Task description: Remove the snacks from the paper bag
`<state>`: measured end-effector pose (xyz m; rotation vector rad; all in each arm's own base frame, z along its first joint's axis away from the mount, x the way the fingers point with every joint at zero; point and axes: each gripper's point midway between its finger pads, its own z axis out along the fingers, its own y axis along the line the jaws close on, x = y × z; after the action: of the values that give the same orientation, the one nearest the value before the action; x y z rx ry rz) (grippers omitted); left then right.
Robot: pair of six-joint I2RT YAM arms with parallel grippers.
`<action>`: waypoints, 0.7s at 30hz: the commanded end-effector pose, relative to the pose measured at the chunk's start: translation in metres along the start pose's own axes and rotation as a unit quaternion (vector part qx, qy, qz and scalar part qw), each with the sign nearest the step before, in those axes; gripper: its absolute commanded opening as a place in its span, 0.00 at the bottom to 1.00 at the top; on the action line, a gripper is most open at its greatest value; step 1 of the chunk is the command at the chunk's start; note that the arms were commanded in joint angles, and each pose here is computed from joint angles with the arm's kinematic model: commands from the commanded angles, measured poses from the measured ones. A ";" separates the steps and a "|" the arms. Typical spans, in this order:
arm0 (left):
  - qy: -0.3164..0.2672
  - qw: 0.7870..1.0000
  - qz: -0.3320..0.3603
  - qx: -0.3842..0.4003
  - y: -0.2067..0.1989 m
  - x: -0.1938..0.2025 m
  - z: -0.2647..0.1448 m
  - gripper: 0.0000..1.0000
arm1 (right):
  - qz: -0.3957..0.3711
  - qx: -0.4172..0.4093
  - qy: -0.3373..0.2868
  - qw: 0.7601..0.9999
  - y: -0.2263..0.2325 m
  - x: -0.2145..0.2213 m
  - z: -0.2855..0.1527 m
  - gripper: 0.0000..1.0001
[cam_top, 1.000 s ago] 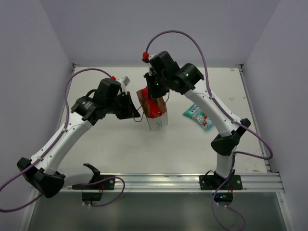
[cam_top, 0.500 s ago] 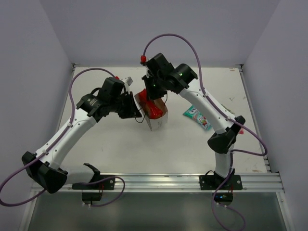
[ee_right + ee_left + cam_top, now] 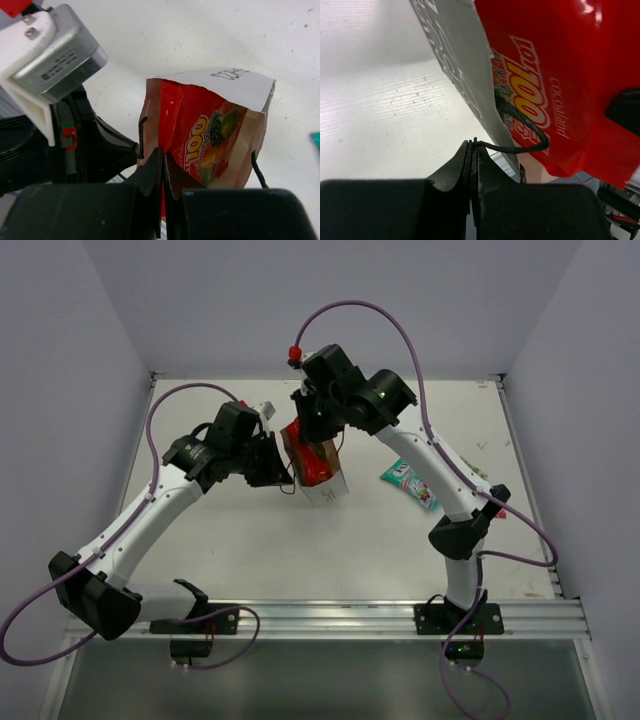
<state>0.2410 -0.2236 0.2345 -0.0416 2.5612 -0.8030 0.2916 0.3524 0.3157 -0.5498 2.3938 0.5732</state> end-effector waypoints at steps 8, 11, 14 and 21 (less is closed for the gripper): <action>-0.013 1.000 0.011 0.012 -0.002 -0.007 0.003 0.00 | 0.007 -0.057 -0.082 0.995 0.025 -0.034 -0.048 0.00; -0.016 1.000 0.013 0.007 -0.004 -0.012 0.003 0.00 | 0.006 -0.085 -0.120 0.989 0.033 -0.049 -0.081 0.00; -0.009 1.000 0.013 0.002 -0.001 -0.011 0.008 0.00 | 0.010 -0.081 -0.082 0.993 0.026 -0.025 -0.049 0.00; -0.015 1.000 0.012 0.006 -0.005 -0.016 0.009 0.00 | -0.003 -0.102 -0.157 0.982 0.038 -0.064 -0.100 0.00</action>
<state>0.2452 -0.2252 0.2184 -0.0529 2.6041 -0.7782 0.2815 0.3495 0.3473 -0.5420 2.3346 0.6665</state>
